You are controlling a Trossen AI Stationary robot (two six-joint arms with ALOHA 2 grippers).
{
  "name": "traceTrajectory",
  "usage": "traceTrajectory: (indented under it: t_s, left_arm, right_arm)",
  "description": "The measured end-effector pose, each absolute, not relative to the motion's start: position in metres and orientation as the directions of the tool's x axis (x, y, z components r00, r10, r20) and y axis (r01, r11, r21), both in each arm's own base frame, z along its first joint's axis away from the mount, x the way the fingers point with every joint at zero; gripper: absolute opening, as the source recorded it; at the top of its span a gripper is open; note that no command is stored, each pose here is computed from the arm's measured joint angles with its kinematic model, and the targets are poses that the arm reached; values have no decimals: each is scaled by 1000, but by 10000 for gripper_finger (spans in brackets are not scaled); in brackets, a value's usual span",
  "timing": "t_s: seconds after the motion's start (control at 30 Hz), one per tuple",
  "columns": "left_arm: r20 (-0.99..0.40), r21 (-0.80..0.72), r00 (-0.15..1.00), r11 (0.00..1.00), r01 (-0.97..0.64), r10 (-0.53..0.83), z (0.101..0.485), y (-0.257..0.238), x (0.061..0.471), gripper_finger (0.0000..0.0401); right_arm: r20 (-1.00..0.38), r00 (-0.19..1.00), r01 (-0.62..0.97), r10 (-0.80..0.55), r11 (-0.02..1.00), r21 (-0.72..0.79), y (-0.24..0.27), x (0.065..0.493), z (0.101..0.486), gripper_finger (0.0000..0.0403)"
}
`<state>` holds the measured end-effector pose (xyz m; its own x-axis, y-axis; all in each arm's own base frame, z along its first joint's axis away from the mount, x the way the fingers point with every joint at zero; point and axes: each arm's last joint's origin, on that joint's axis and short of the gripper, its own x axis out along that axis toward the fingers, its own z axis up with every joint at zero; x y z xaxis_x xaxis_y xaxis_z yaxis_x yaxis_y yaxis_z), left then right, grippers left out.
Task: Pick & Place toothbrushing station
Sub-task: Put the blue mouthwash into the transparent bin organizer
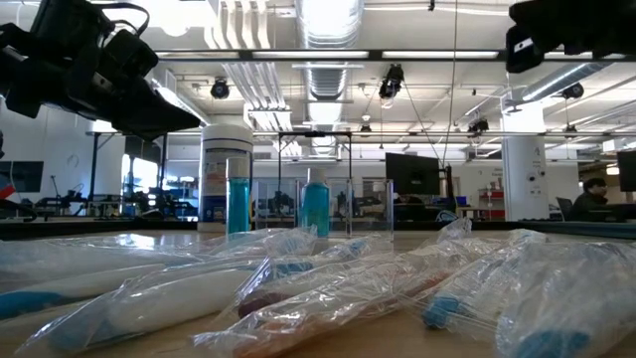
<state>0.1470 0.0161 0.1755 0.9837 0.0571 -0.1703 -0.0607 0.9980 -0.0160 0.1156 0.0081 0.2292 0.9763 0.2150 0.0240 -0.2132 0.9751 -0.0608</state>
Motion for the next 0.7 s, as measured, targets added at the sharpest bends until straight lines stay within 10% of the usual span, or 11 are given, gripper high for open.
traceTrajectory:
  t_s: [0.7]
  left_arm:
    - [-292,85,956,995,48,-21,269,19,189,25]
  right_arm:
    - [7,990,-139,142,981,-138,6,109,194,8]
